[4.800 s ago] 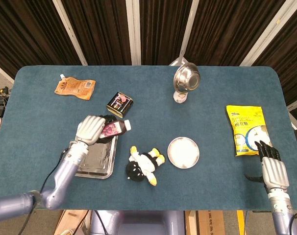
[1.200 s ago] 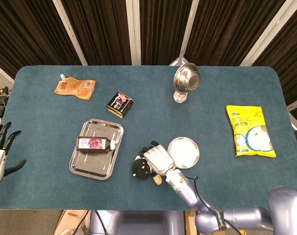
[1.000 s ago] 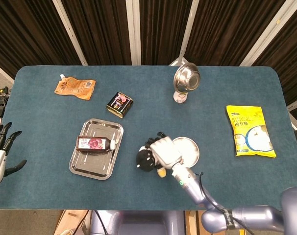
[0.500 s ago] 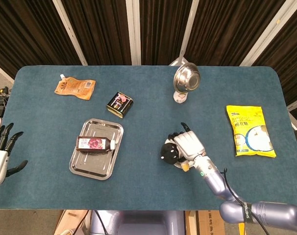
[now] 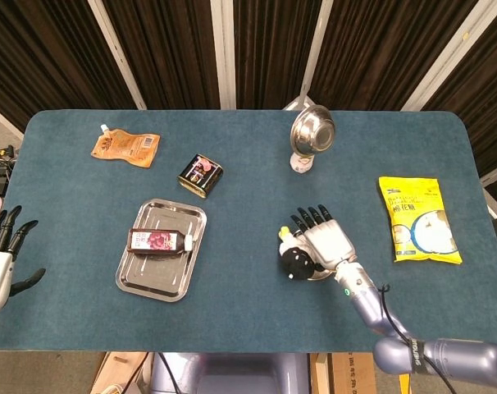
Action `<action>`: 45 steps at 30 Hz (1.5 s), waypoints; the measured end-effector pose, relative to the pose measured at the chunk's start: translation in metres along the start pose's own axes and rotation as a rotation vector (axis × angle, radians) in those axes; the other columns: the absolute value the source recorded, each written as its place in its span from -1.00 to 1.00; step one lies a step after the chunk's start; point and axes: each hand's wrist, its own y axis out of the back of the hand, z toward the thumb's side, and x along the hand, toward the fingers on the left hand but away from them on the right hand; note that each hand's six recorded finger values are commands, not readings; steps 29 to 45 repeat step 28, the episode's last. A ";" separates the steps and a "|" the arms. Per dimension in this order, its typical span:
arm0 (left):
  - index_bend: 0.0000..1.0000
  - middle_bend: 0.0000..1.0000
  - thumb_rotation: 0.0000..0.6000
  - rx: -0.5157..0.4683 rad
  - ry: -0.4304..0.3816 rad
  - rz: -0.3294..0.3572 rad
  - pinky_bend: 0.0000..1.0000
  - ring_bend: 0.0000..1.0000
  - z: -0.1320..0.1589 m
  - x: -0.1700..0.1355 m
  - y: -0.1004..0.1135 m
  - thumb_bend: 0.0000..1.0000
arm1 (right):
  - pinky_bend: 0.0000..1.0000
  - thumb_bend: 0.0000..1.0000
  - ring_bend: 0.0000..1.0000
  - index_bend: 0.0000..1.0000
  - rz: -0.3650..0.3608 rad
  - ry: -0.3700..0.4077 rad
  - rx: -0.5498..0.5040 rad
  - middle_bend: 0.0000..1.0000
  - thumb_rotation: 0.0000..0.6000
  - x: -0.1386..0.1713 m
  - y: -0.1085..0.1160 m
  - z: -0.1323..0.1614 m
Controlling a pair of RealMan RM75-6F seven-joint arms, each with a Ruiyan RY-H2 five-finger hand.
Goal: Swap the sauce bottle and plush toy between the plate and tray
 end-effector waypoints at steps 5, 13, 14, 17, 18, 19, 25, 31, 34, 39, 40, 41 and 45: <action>-0.61 -1.00 1.00 -0.002 0.015 -0.013 -0.80 -1.00 -0.003 -0.002 0.002 -0.64 | -1.00 -0.90 -1.00 -1.00 -0.052 -0.128 -0.001 -1.00 1.00 0.037 0.020 -0.035; -0.61 -1.00 1.00 0.011 0.054 -0.070 -0.80 -1.00 -0.005 -0.013 0.003 -0.64 | -1.00 -0.90 -1.00 -1.00 -0.225 -0.310 -0.146 -1.00 1.00 0.108 0.021 -0.103; -0.61 -1.00 1.00 0.013 0.059 -0.078 -0.80 -1.00 -0.005 -0.014 0.003 -0.64 | -1.00 -0.90 -1.00 -1.00 -0.260 -0.319 -0.178 -1.00 1.00 0.120 0.017 -0.110; -0.61 -1.00 1.00 0.023 0.091 -0.107 -0.80 -1.00 -0.009 -0.019 0.003 -0.64 | -1.00 -0.90 -1.00 -1.00 -0.355 -0.332 -0.232 -1.00 1.00 0.147 0.005 -0.125; -0.61 -1.00 1.00 0.026 0.104 -0.120 -0.80 -1.00 -0.010 -0.021 0.003 -0.64 | -1.00 -0.90 -1.00 -1.00 -0.379 -0.336 -0.235 -1.00 1.00 0.155 0.001 -0.128; -0.61 -1.00 1.00 0.027 0.113 -0.128 -0.80 -1.00 -0.011 -0.022 0.004 -0.64 | -1.00 -0.90 -1.00 -1.00 -0.400 -0.341 -0.232 -1.00 1.00 0.162 -0.003 -0.132; -0.62 -1.00 1.00 0.033 0.126 -0.151 -0.80 -1.00 -0.014 -0.029 0.008 -0.64 | -1.00 -0.90 -1.00 -1.00 -0.492 -0.323 -0.174 -1.00 1.00 0.195 -0.016 -0.133; -0.62 -1.00 1.00 0.014 0.104 -0.156 -0.80 -1.00 -0.011 -0.028 0.008 -0.64 | -1.00 -0.90 -1.00 -1.00 -0.482 -0.310 -0.174 -1.00 1.00 0.202 -0.019 -0.127; -0.62 -1.00 1.00 0.014 0.104 -0.156 -0.80 -1.00 -0.011 -0.028 0.008 -0.64 | -1.00 -0.90 -1.00 -1.00 -0.482 -0.310 -0.174 -1.00 1.00 0.202 -0.019 -0.127; -0.62 -1.00 1.00 0.014 0.104 -0.156 -0.80 -1.00 -0.011 -0.028 0.008 -0.64 | -1.00 -0.90 -1.00 -1.00 -0.482 -0.310 -0.174 -1.00 1.00 0.202 -0.019 -0.127; -0.62 -1.00 1.00 0.014 0.104 -0.156 -0.80 -1.00 -0.011 -0.028 0.008 -0.64 | -1.00 -0.90 -1.00 -1.00 -0.482 -0.310 -0.174 -1.00 1.00 0.202 -0.019 -0.127; -0.62 -1.00 1.00 0.014 0.104 -0.156 -0.80 -1.00 -0.011 -0.028 0.008 -0.64 | -1.00 -0.90 -1.00 -1.00 -0.482 -0.310 -0.174 -1.00 1.00 0.202 -0.019 -0.127; -0.62 -1.00 1.00 0.014 0.104 -0.156 -0.80 -1.00 -0.011 -0.028 0.008 -0.64 | -1.00 -0.90 -1.00 -1.00 -0.482 -0.310 -0.174 -1.00 1.00 0.202 -0.019 -0.127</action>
